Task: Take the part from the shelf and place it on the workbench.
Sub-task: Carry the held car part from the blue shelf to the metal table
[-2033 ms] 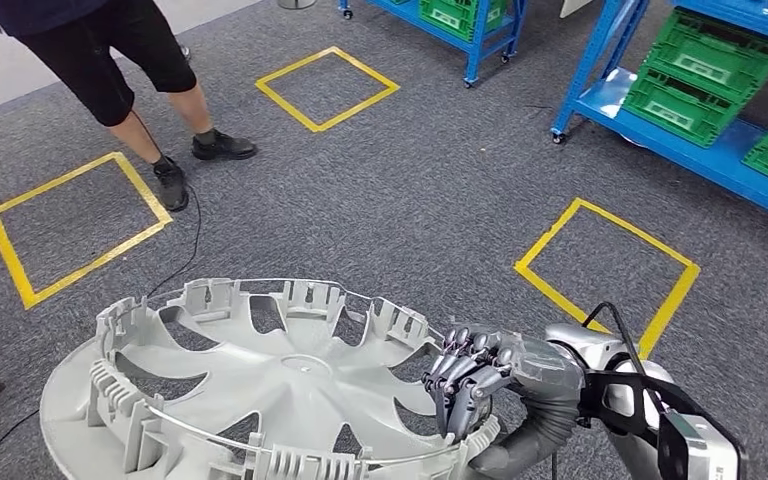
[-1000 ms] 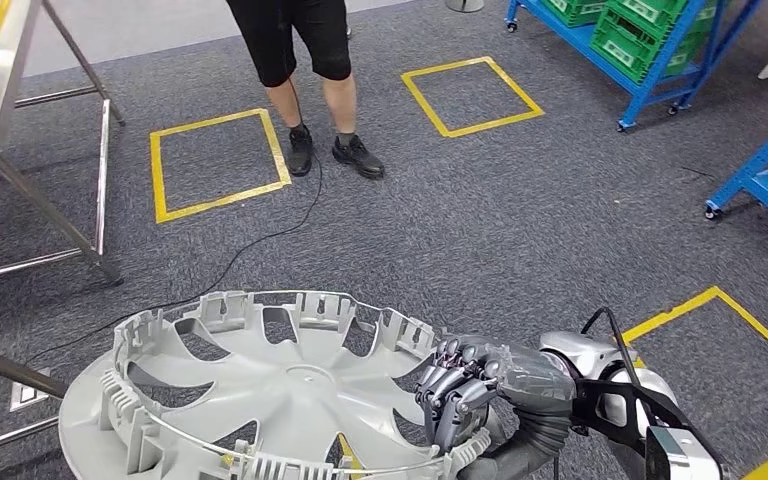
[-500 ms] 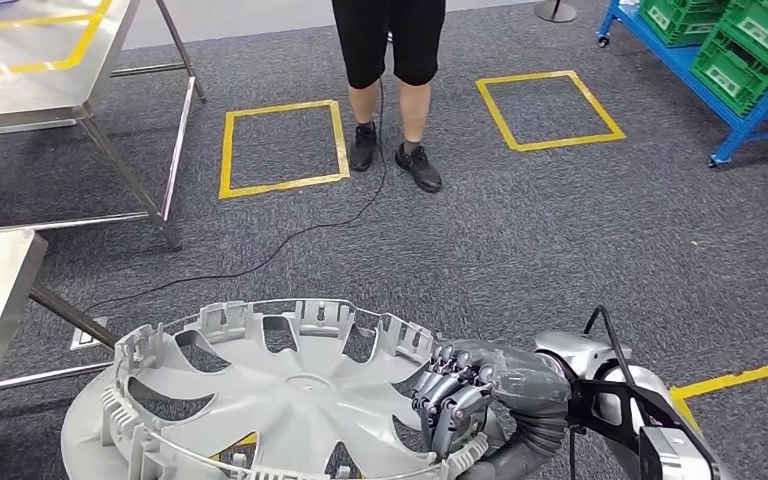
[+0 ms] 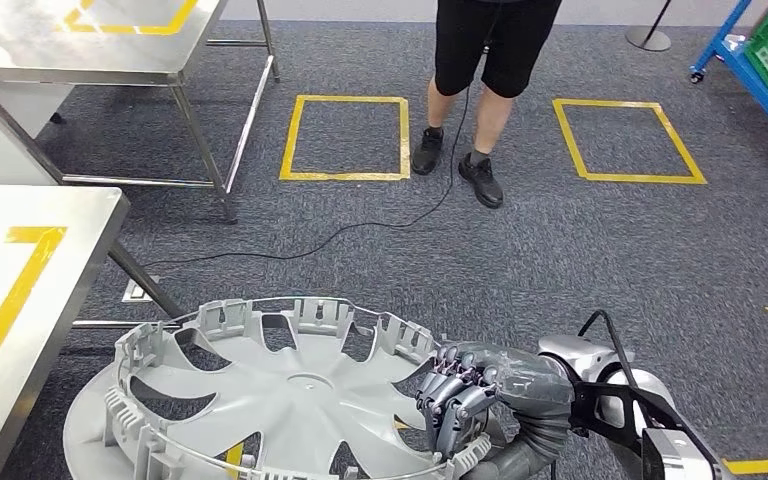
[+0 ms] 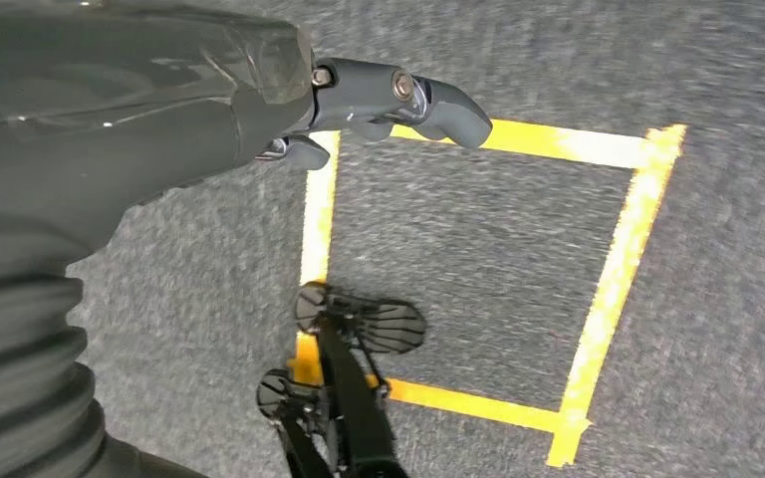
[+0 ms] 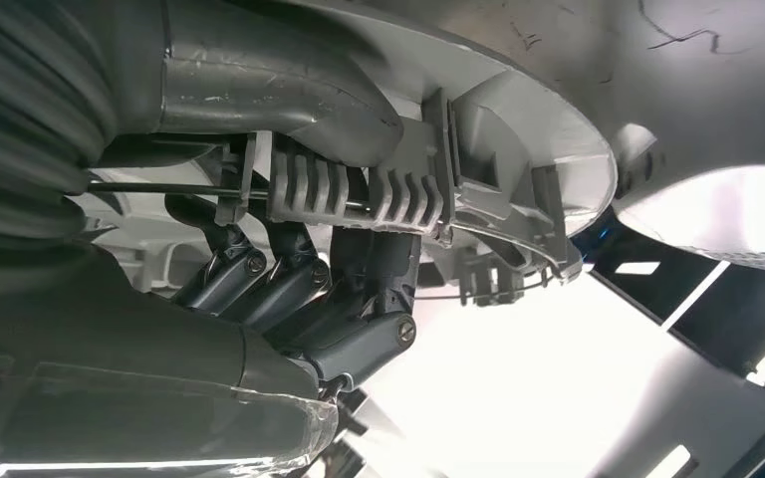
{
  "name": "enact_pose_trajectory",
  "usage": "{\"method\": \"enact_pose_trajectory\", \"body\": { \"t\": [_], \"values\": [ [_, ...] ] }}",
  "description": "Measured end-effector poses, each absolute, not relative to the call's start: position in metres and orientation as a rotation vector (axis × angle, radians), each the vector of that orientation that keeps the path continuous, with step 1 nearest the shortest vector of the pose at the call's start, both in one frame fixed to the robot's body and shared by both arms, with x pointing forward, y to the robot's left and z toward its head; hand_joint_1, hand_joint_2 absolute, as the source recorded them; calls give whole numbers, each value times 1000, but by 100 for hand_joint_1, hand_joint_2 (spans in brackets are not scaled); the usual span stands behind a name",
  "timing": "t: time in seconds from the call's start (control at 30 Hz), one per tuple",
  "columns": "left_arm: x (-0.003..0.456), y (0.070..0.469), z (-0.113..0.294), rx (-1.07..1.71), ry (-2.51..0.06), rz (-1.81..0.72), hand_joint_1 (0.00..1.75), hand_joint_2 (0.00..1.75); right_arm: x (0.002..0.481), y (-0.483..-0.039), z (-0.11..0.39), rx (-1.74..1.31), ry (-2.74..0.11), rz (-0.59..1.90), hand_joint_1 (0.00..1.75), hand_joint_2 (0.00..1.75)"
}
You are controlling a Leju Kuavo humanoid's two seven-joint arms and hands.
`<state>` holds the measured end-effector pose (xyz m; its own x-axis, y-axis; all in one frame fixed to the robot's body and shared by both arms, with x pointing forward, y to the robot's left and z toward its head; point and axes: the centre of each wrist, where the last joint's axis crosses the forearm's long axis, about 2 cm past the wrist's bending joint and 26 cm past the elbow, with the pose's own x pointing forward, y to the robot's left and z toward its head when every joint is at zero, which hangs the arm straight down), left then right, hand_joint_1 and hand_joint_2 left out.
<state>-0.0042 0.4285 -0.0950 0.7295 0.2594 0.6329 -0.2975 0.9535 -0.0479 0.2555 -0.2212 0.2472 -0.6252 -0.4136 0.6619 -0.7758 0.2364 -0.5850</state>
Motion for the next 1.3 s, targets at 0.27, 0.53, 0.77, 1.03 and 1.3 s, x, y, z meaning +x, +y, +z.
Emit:
{"method": "enact_pose_trajectory", "body": {
  "t": [0.27, 0.53, 0.77, 1.03, 1.3],
  "values": [
    [-2, 428, -95, 73, -685, 306, 0, 175, 260, -223, 243, 1086, -2137, 1354, 175, 175],
    [9, 423, -96, 70, -718, 315, 0, 175, 279, -216, 251, 1110, -2112, 1388, 175, 175],
    [8, 422, -97, 88, -711, 331, 0, 175, 280, -206, 254, 1150, -2089, 1392, 175, 175],
    [6, 419, -97, 85, -697, 332, 0, 175, 280, -204, 255, 1145, -2079, 1399, 175, 175],
    [4, 413, -99, 85, -687, 339, 0, 175, 279, -203, 253, 1142, -2064, 1403, 175, 175]
  ]
}}
